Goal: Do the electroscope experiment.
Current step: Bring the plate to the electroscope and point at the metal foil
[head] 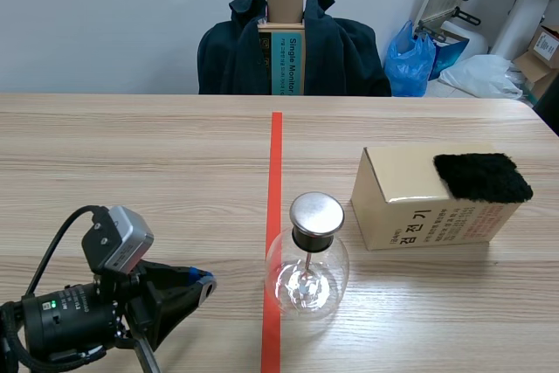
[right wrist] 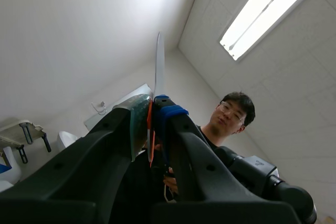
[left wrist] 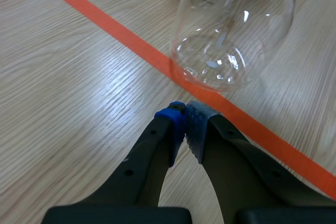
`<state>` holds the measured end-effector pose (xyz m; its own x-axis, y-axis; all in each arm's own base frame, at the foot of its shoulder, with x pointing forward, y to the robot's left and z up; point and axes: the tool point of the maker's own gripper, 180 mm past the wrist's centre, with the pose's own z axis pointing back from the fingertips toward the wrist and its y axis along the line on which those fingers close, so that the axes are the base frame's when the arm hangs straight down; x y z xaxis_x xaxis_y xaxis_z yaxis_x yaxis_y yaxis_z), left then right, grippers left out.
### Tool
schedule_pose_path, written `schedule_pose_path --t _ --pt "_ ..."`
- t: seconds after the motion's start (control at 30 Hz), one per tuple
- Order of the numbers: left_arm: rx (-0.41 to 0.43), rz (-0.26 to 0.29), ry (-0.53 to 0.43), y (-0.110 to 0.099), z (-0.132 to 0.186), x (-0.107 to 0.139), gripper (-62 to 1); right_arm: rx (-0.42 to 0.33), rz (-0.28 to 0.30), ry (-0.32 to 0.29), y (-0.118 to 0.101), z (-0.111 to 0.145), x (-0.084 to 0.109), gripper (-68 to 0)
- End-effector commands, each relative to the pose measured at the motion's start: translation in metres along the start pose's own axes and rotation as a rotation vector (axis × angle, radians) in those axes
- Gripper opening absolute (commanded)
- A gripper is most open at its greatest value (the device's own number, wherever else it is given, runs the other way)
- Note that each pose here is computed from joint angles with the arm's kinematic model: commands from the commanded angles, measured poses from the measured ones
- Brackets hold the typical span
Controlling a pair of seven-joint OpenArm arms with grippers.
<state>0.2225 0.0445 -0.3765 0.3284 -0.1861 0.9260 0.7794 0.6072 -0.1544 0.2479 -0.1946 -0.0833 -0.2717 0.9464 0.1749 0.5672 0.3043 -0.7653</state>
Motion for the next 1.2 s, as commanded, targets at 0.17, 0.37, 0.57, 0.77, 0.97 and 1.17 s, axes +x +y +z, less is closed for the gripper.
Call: schedule_pose_path --t 0.17,0.37,0.57,0.77,0.97,1.17 --pt "-0.034 0.023 -0.063 -0.013 -0.018 0.015 -57.7 -0.035 0.009 -0.003 -0.005 -0.001 0.004 -66.8" --pt "-0.054 0.031 -0.067 -0.021 -0.023 0.014 -57.7 0.039 0.015 -0.040 0.011 0.000 0.013 -66.8" --pt "-0.054 0.036 -0.074 -0.023 -0.025 0.016 -57.7 0.169 -0.006 -0.122 0.047 0.008 0.036 -66.7" --pt "-0.053 0.036 -0.073 -0.023 -0.025 0.016 -57.7 0.299 -0.020 -0.218 0.090 0.024 0.058 -66.7" --pt "-0.049 0.035 -0.073 -0.022 -0.025 0.016 -57.7 0.446 -0.026 -0.290 0.135 0.053 0.067 -66.7" --pt "-0.043 0.036 -0.072 -0.021 -0.024 0.015 -57.7 0.590 -0.027 -0.325 0.169 0.088 0.066 -66.7"
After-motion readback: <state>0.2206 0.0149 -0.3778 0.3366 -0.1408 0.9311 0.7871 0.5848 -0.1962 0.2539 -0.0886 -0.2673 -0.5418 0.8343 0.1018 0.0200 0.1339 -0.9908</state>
